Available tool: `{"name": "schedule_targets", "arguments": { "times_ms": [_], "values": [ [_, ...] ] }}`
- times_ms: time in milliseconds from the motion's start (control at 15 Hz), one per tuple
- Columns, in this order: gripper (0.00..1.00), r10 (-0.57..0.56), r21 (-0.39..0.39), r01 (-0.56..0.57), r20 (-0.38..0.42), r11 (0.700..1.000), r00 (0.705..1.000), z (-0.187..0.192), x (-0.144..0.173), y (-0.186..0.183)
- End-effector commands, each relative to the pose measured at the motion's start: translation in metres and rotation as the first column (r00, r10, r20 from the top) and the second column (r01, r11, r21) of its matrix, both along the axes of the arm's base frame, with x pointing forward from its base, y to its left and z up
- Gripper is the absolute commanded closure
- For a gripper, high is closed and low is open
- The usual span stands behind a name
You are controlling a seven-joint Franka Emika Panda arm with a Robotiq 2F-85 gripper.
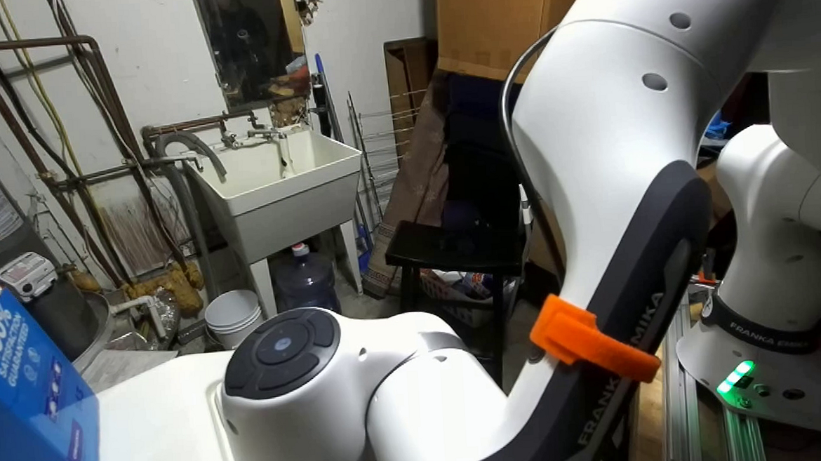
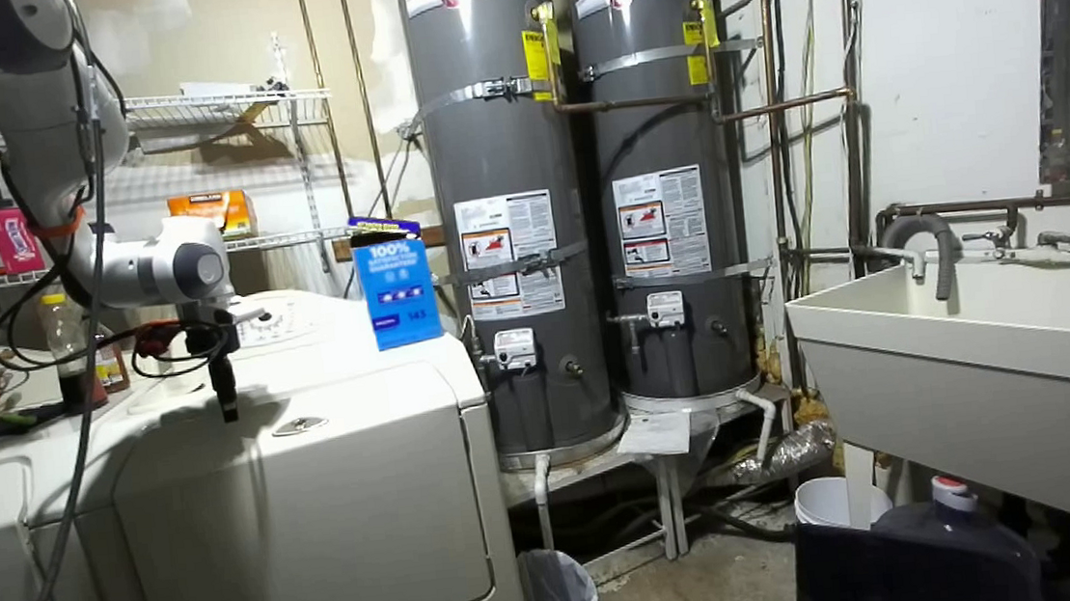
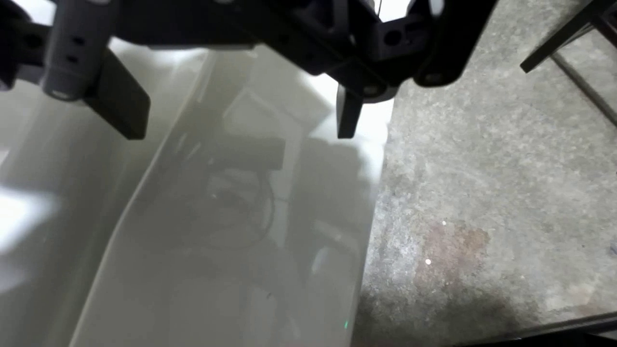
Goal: Open the washing machine door
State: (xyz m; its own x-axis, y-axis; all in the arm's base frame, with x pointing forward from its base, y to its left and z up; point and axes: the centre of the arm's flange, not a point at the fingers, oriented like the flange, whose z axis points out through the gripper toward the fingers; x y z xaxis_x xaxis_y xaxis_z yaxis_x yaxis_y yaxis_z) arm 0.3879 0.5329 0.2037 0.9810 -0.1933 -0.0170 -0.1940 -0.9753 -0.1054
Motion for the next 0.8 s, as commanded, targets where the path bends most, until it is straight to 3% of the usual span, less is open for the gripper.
{"name": "schedule_targets", "arguments": {
  "times_ms": [0,467,733],
  "values": [
    [0.00,-0.001,0.013,0.000,0.031,1.000,1.000,0.001,-0.006,0.019],
    [0.00,0.032,-0.023,-0.032,-0.015,0.999,0.999,-0.022,-0.024,0.026],
    [0.00,0.030,-0.111,-0.037,-0.066,0.993,0.997,-0.016,-0.023,-0.003]
  ]
}}
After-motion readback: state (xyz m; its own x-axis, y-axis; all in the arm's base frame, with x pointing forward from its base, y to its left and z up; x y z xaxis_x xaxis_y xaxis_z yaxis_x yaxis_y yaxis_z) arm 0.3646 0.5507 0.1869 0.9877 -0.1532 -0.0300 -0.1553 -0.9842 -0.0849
